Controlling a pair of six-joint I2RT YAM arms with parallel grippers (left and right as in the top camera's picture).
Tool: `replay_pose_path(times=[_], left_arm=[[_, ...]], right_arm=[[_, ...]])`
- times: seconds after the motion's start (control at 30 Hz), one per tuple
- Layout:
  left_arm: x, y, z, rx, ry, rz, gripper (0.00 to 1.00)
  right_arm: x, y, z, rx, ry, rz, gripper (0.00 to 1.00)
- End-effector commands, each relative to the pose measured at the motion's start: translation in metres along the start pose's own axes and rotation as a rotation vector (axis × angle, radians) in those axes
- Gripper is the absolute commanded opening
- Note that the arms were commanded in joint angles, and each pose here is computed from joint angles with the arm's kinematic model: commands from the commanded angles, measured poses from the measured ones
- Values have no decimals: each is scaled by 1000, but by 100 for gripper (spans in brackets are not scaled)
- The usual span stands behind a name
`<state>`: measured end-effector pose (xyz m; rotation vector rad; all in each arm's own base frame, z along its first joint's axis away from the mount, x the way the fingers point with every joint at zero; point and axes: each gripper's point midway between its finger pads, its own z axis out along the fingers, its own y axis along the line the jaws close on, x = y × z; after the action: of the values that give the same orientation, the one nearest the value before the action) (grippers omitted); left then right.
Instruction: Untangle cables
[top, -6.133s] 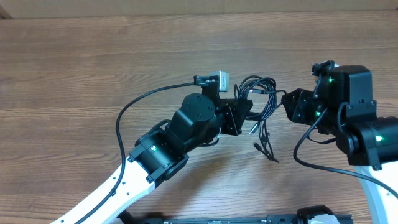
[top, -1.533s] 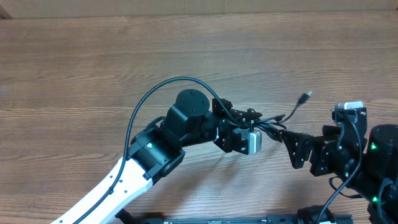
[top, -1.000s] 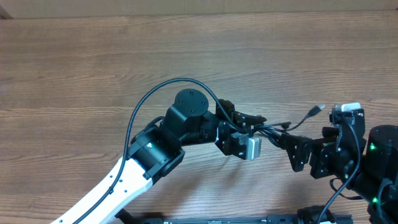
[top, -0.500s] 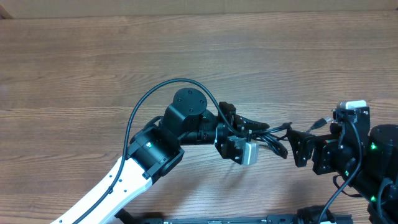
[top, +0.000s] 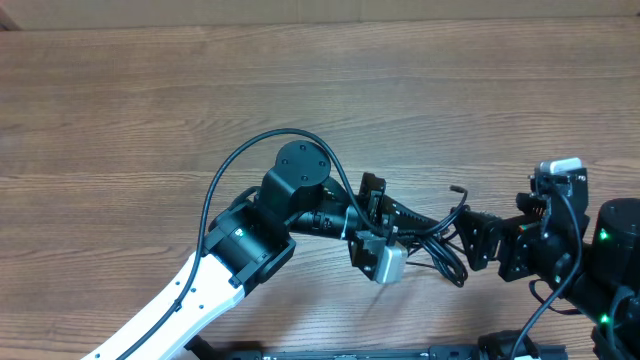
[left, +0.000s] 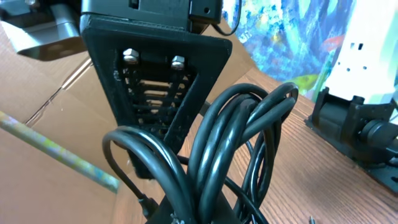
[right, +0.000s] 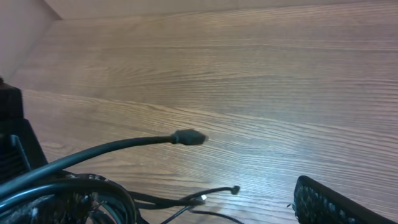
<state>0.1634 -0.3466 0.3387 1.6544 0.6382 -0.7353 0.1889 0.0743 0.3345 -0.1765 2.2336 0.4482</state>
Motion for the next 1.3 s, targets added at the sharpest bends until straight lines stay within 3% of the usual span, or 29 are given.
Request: replay_pose_path(times=[0.0,0.23,0.43,0.57,0.87,1.07,1.27], left_arm=[[-22,-3,-5,26,-70,48,4],[-29,-9,-5,61,-110,25,4],[-30,-12,-6,80,-122,8,4],[-30,-12,-6,82,-120,-26,4],[-19,-5,-5,37,-58,-67,4],[2,14,-5,-82,62,-175,4],[25,37,-12,-237,172,-314,4]], right_arm=[[-3,10,0,-61,-8,-3,100],[-13,-3,3,17,-43,-2,100],[-22,-56,0,312,-103,212,100],[-20,-72,0,401,-109,295,100],[-2,-75,5,422,-22,323,100],[12,-75,4,434,38,327,100],[14,-58,10,333,67,326,100]])
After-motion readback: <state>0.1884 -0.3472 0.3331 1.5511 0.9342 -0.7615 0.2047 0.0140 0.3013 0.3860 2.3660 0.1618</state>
